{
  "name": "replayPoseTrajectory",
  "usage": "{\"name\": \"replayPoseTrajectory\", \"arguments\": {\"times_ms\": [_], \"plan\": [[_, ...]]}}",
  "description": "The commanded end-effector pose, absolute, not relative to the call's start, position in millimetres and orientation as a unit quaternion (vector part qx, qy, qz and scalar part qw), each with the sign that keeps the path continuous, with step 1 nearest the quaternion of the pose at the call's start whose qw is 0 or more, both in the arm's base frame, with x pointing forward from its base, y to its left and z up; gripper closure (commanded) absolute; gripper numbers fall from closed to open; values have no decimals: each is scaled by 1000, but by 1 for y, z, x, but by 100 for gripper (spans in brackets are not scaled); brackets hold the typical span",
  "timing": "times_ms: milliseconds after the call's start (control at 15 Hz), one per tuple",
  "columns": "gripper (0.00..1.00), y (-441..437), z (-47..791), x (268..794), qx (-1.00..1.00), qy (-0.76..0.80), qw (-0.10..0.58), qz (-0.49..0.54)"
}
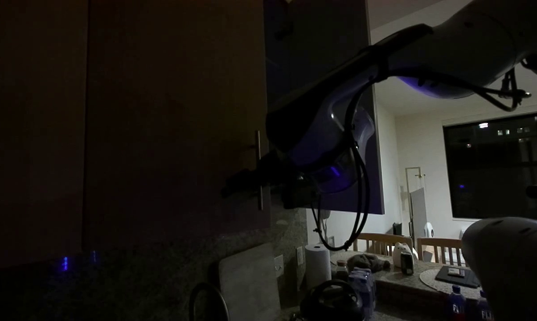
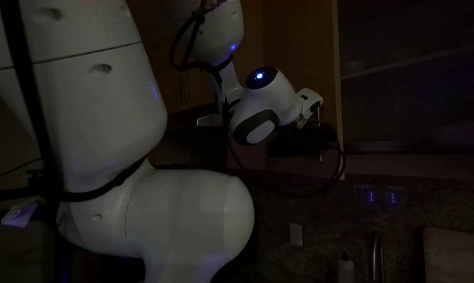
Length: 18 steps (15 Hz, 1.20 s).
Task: Open the left cabinet door
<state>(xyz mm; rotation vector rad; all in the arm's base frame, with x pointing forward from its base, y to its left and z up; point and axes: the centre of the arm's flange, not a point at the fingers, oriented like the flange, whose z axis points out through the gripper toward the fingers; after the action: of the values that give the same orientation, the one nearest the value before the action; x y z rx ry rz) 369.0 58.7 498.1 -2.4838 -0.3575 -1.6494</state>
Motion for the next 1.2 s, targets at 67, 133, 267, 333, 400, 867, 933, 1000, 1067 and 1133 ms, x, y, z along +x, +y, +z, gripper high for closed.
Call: {"name": "replayPoseTrajectory", "arguments": {"times_ms": [67, 133, 267, 333, 400, 867, 933, 1000, 1067, 1133], "plan": [[0, 120, 467, 344, -816, -177, 116, -537], [0, 120, 465, 342, -815, -173, 121, -539], [0, 119, 464, 340, -819, -167, 127, -535], [0, 119, 464, 339, -820, -167, 127, -532], [0, 118, 464, 339, -821, -167, 128, -531], [0, 116, 463, 337, -824, -160, 132, -527], [0, 116, 463, 336, -824, -150, 131, -530], [0, 116, 463, 336, -824, -143, 133, -532], [0, 116, 464, 335, -826, -133, 131, -532], [0, 117, 464, 334, -826, -126, 130, -533]]}}
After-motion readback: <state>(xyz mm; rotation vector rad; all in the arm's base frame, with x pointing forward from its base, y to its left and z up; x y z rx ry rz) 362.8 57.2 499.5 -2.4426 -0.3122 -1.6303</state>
